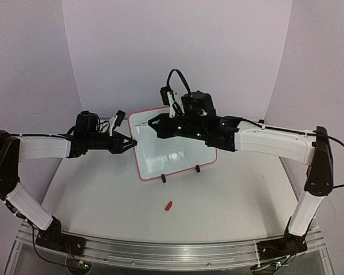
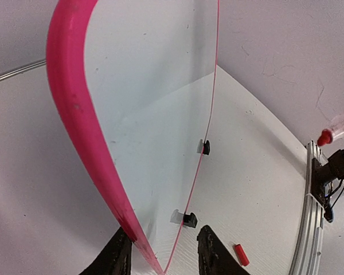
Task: Write a sentence on the whiteboard
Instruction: Hold the whiteboard at the center of the board.
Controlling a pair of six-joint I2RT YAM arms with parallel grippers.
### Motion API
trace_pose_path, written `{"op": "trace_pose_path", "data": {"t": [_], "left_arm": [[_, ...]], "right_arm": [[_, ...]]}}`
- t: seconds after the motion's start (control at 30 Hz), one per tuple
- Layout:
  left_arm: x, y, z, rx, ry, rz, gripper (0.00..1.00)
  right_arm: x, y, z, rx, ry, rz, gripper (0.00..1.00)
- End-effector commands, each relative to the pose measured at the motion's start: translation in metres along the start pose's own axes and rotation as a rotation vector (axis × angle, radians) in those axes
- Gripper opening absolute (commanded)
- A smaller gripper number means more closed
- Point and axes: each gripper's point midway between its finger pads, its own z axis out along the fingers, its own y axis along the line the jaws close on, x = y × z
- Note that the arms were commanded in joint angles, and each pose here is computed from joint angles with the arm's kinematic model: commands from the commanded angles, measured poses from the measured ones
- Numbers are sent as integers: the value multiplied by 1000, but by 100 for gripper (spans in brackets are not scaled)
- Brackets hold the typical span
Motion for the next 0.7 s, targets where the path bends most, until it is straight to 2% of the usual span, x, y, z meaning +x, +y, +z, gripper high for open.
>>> {"op": "trace_pose_path", "data": {"t": [0.0, 0.47, 0.67], "left_arm": [[-9, -1, 3, 16, -34, 57, 36], [-5, 5, 6, -5, -18, 65, 19], [-3, 7, 7, -10, -12, 71, 15]], "right_arm": [[-26, 4, 7, 25, -84, -15, 0], [-25, -4, 30, 72, -93, -37, 0], [-22, -6, 37, 81, -87, -39, 0]]}}
